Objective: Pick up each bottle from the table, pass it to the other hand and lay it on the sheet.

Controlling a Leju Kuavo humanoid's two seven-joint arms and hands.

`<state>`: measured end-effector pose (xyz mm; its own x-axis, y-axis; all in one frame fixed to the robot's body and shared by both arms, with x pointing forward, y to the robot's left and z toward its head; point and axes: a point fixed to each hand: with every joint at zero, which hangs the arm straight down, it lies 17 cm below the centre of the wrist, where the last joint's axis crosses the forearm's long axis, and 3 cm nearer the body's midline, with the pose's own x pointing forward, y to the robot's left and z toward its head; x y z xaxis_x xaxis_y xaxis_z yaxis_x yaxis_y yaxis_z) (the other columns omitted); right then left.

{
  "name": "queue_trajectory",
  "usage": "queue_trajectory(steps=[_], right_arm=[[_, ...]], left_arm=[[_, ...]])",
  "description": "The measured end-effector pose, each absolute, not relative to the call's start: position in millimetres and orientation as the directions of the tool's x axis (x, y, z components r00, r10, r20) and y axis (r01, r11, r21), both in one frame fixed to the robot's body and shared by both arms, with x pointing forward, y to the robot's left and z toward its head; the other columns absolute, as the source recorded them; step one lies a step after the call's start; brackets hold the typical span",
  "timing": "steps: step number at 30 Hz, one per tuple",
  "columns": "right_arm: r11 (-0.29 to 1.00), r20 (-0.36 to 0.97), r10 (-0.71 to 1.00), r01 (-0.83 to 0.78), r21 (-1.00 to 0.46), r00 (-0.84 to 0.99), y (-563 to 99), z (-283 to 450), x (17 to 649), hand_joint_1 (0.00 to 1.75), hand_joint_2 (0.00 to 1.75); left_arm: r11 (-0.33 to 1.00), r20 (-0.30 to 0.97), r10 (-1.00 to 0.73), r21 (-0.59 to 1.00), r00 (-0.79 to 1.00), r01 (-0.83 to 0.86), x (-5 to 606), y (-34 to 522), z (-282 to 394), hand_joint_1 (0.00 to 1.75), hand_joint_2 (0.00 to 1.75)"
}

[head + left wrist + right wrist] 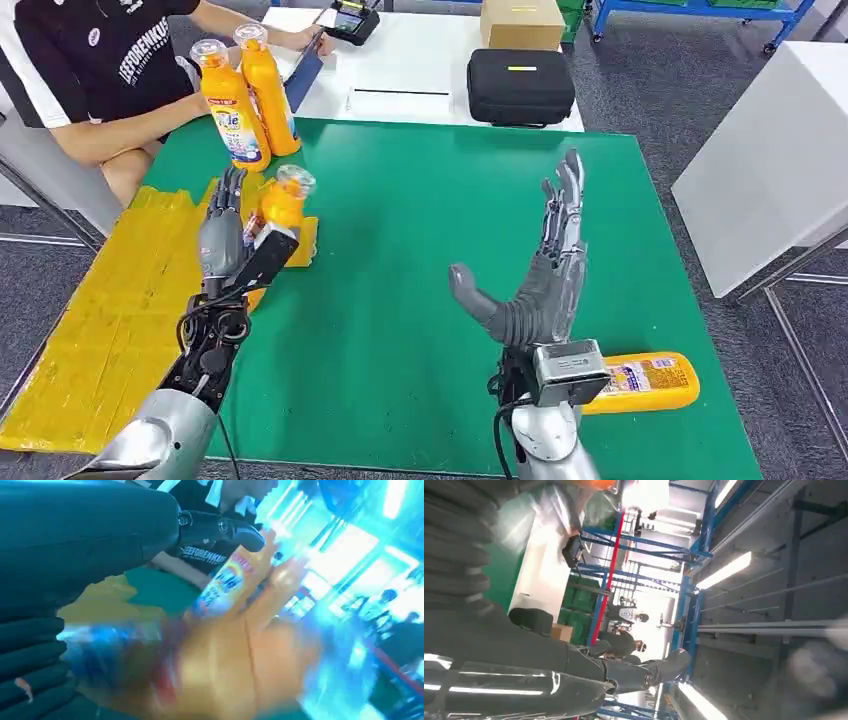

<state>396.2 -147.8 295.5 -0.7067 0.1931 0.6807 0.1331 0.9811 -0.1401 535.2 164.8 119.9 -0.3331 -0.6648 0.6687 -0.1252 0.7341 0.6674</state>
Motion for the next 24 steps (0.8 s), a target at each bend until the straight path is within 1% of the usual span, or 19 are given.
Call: queue_trajectory(steps=[7,24], right_arm=[[0.976,0.682,0.217,0.14,-0.168,-0.699,-146,292,399,0.0,1.75],[0.965,0.676,0.256,0.148,-0.215,-0.691,-144,287,402,0.0,1.75]], left_arm=[[0.76,0.68,-0.639,0.629,-0.359,-0.161,534,159,140,0.0,1.75],[0.768,0.686,-0.63,0.621,-0.363,-0.159,530,150,142,0.0,1.75]])
